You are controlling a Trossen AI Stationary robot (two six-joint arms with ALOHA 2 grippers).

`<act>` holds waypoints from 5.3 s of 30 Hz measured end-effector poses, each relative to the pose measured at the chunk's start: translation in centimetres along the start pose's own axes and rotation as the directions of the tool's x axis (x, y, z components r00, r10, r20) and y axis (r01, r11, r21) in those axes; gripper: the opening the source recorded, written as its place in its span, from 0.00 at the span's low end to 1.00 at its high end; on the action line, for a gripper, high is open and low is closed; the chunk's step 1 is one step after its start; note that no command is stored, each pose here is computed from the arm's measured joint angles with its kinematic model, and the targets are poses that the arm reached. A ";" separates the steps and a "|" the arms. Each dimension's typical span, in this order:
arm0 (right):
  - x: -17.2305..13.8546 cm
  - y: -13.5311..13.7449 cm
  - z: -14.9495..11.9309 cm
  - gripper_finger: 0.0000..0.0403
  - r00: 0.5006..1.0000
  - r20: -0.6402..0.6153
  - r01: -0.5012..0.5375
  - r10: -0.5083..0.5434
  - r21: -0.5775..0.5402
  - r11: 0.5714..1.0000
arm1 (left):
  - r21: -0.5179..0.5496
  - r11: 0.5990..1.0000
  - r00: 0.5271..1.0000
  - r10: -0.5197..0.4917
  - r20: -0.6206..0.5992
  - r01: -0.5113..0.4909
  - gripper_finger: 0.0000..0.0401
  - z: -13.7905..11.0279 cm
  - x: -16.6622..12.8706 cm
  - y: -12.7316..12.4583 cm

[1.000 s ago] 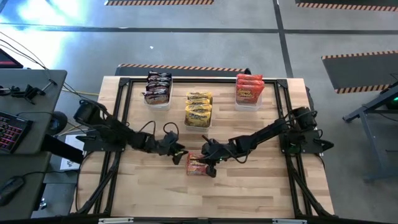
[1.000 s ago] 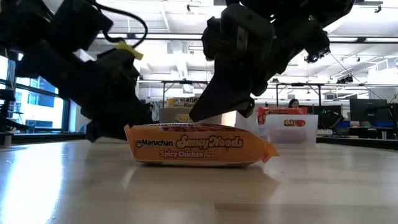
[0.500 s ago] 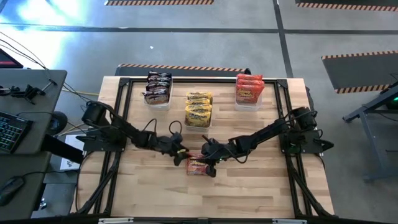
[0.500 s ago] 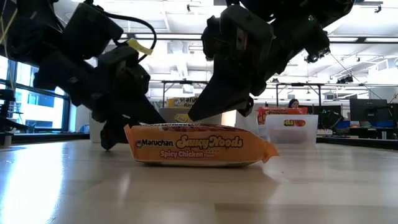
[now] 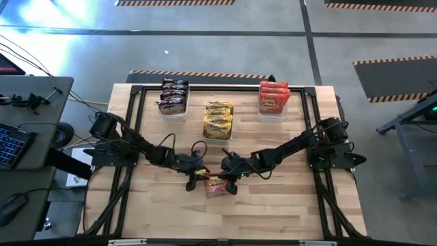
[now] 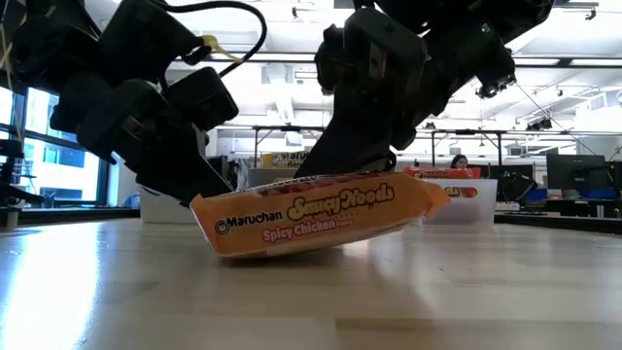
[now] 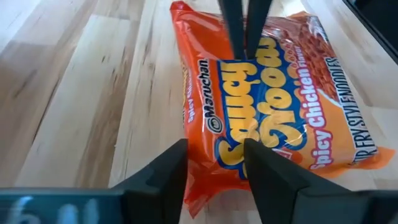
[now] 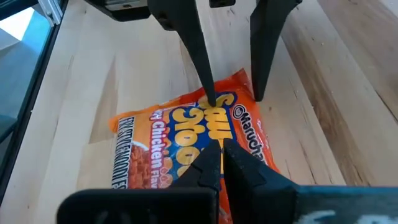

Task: Sort Maruchan noodles
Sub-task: Put the orange noodle pack into the transparent bin

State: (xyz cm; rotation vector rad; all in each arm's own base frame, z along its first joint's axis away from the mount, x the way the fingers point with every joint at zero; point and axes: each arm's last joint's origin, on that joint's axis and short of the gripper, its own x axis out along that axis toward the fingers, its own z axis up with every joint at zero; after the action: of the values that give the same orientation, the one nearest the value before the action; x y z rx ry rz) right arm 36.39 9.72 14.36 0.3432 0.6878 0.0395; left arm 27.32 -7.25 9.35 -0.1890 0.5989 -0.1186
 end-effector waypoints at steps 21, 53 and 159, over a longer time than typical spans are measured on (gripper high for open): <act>-1.5 -3.5 1.4 0.66 0.987 -0.148 -0.050 0.070 0.135 0.990 | 0.210 0.978 0.997 -0.019 0.078 0.002 0.00 2.4 0.8 -1.1; 0.7 -3.3 0.0 0.44 0.903 -0.231 -0.299 0.361 0.266 0.917 | 0.271 0.963 0.990 -0.028 0.138 -0.010 0.00 3.8 1.0 -2.1; -24.3 -22.1 4.5 0.26 0.756 -0.325 0.398 -0.569 -0.462 0.793 | 0.081 0.982 0.821 -0.187 0.539 0.171 0.36 0.8 -7.6 -2.3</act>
State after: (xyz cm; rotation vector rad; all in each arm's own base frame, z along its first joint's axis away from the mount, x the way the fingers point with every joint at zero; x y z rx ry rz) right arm 18.68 -16.09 25.43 -0.2370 1.2008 -0.2680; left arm 21.39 -8.12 14.60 -0.2392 0.0038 -0.2466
